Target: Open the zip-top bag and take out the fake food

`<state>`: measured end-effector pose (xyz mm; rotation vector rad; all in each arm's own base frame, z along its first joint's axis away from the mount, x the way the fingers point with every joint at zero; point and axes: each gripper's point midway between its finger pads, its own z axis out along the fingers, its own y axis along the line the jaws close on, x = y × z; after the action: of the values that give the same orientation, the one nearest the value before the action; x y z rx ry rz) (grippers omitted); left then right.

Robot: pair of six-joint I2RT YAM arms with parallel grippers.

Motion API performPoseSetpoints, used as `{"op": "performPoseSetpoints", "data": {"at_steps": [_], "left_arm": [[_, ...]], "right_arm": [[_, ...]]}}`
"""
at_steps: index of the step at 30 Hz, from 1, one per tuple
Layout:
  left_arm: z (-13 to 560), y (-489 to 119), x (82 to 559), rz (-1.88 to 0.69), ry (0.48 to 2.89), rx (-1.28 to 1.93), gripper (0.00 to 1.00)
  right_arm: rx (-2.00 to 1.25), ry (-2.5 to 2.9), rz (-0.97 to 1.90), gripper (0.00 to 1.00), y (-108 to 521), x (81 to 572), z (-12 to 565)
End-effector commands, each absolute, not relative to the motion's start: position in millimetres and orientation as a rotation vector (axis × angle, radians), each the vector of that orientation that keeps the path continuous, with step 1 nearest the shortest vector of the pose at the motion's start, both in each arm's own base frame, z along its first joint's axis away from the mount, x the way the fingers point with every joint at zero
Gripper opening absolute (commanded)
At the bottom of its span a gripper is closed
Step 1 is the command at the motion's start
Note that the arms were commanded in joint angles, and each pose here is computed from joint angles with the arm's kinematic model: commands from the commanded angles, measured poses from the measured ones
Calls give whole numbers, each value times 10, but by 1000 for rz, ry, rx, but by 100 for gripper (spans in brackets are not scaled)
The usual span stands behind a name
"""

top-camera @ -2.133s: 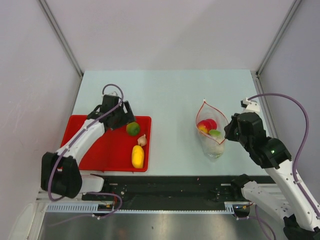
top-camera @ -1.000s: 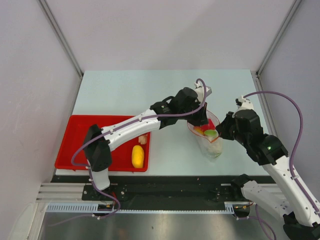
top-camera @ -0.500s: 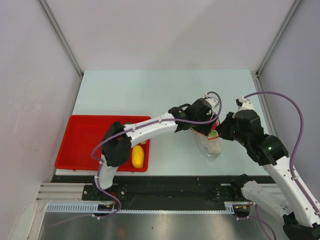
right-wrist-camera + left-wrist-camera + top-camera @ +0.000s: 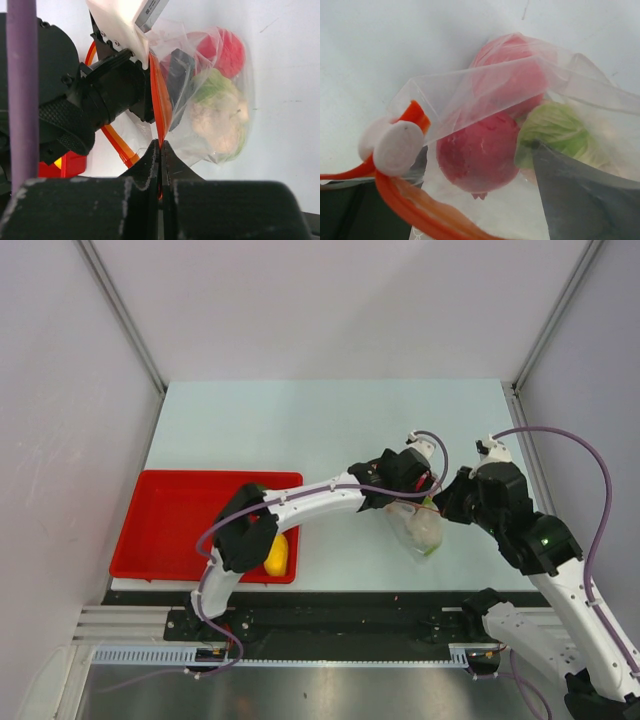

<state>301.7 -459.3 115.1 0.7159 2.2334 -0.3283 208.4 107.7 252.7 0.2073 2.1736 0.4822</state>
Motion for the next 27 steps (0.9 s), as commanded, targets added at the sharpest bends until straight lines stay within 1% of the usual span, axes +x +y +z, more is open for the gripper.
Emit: {"op": "performPoseSetpoints", "data": {"at_steps": [1, 4, 6, 7, 8, 9, 12, 13, 14, 16, 17, 18, 19, 20, 21, 22, 27], "left_arm": [[874, -4353, 3227, -134, 2226, 665, 88], [737, -4314, 3266, -94, 2233, 656, 87], [660, -4274, 3248, -63, 2251, 662, 88], [592, -4238, 3250, -42, 2261, 662, 89], [553, -4224, 3231, -37, 2267, 665, 93], [518, -4228, 3211, -47, 2271, 679, 94], [415, -4191, 3171, -36, 2285, 711, 92], [386, -4193, 3153, -45, 2288, 720, 90], [385, -4210, 3132, -64, 2290, 735, 78], [413, -4226, 3097, -95, 2296, 753, 63], [456, -4254, 3074, -118, 2295, 759, 50], [505, -4275, 3055, -142, 2292, 768, 45], [542, -4287, 3032, -169, 2293, 771, 42], [674, -4338, 2986, -227, 2284, 777, 36], [741, -4348, 2959, -252, 2284, 776, 34], [806, -4355, 2939, -276, 2284, 778, 30], [1426, -4500, 2752, -493, 2232, 795, 22]], "right_arm": [[198, 2154, 503, 0, 1049, 2008, 2660], [193, 2159, 507, 0, 1039, 1962, 2658], [196, 2161, 503, 0, 1024, 1945, 2656], [194, 2166, 504, 0, 1024, 1933, 2650], [194, 2168, 505, 0, 1027, 1932, 2650], [193, 2169, 511, 0, 1033, 1924, 2651], [184, 2169, 513, 0, 1038, 1921, 2669], [182, 2169, 510, 0, 1033, 1921, 2671], [178, 2165, 506, 0, 1027, 1927, 2685], [172, 2158, 501, 0, 1023, 1934, 2709], [168, 2159, 496, 0, 1021, 1940, 2708], [165, 2151, 501, 0, 1025, 1946, 2734], [162, 2153, 501, 0, 1036, 1962, 2728], [156, 2153, 500, 0, 1039, 1966, 2727], [148, 2146, 494, 0, 1039, 1986, 2737], [140, 2145, 488, 0, 1041, 2001, 2736], [107, 2136, 445, 0, 1032, 2097, 2731]]}}
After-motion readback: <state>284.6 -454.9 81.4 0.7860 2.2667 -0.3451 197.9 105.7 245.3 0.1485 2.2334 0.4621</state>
